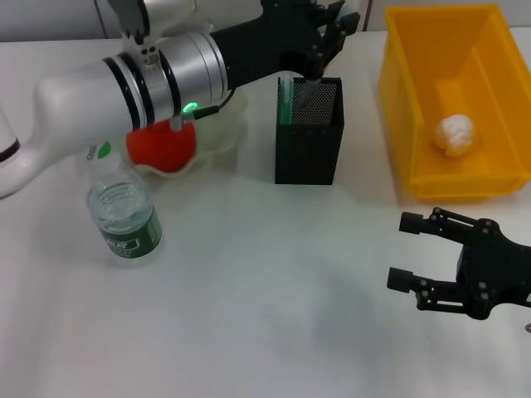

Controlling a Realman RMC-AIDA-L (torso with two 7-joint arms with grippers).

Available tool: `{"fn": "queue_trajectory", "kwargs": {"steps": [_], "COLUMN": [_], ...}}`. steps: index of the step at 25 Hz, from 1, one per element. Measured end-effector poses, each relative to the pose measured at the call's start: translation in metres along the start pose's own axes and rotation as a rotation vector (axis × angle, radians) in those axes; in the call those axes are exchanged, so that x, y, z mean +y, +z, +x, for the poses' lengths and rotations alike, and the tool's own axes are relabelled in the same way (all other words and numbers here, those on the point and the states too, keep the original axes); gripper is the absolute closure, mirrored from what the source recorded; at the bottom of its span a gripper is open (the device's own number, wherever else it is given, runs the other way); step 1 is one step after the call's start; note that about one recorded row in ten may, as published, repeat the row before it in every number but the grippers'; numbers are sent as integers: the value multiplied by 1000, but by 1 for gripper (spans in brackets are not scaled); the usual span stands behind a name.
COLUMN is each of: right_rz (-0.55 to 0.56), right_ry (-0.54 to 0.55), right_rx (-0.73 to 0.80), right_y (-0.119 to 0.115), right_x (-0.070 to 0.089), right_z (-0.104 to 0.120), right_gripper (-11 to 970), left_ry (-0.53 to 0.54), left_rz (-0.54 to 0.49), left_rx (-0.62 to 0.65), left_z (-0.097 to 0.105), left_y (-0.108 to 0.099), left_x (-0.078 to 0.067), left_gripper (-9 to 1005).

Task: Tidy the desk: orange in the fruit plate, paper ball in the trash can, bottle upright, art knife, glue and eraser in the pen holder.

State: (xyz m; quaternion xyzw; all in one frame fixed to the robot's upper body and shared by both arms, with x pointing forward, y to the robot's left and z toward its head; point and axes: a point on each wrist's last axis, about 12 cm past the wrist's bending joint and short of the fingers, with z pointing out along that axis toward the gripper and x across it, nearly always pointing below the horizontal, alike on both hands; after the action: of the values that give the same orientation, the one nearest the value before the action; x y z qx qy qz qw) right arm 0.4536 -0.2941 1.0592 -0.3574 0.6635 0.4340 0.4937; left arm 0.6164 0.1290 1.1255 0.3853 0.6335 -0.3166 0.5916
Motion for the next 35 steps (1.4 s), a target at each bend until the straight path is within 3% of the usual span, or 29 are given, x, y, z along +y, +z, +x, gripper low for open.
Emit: {"fn": "queue_trajectory", "kwargs": {"steps": [4, 18, 24, 29, 32, 35], "right_rz": [5, 10, 13, 15, 16, 19], "right_ry": [6, 21, 22, 23, 25, 24], "right_rx": [2, 6, 5, 5, 5, 6], "right_y": [0, 0, 0, -1, -1, -2], "right_x": [0, -1, -2, -2, -2, -2], "right_z": [1, 1, 0, 0, 1, 1], "right_gripper": [119, 119, 119, 119, 119, 119], "left_ry": [-9, -49, -47, -38, -39, -20], "left_rz": [-9, 23, 44, 55, 82, 138], "left_rx": [-11, -22, -68, -92, -96, -88], "left_z": [4, 11, 1, -9, -20, -31], "left_y": [-1, -9, -11, -12, -20, -41], "left_x": [-1, -10, -11, -10, -11, -16], "left_gripper": [833, 829, 653, 376, 273, 204]}}
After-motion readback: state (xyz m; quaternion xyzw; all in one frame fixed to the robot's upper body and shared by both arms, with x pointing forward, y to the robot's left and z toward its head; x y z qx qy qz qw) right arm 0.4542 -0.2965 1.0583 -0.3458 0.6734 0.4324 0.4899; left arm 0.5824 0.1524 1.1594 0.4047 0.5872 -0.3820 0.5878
